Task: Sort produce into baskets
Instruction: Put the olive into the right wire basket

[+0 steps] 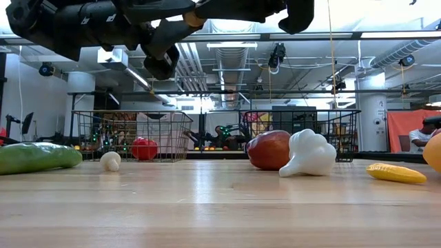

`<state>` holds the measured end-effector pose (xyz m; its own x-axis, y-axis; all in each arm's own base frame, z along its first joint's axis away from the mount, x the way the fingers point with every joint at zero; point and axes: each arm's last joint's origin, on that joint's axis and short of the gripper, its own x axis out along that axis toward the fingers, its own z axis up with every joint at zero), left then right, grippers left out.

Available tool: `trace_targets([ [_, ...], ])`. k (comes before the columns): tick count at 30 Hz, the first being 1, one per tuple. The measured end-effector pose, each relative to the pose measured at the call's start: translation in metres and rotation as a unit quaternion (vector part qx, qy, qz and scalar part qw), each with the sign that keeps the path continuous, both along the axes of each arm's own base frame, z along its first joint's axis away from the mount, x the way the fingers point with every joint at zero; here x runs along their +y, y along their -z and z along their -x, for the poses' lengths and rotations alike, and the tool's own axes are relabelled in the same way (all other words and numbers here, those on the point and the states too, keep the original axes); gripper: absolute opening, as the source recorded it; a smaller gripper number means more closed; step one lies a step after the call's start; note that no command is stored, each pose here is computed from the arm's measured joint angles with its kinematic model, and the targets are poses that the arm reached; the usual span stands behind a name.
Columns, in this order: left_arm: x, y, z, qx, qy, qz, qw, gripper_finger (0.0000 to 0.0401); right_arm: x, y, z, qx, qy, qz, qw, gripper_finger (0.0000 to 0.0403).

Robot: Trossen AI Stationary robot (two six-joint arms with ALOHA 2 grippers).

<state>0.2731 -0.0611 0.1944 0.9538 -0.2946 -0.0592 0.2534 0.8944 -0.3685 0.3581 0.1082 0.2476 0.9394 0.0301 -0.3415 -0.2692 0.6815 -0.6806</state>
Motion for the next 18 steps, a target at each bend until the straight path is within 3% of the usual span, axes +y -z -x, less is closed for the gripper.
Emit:
trace_targets([
  [9,0.0,0.009,0.001,0.039,0.001,-0.018,0.999,0.0185,-0.001,-0.006,0.003,-0.005,0.008,-0.006,1.0,0.0045],
  [18,0.007,0.024,0.007,0.156,-0.023,-0.041,0.987,0.0214,-0.031,-0.055,0.009,-0.072,0.158,-0.046,0.984,0.0045],
])
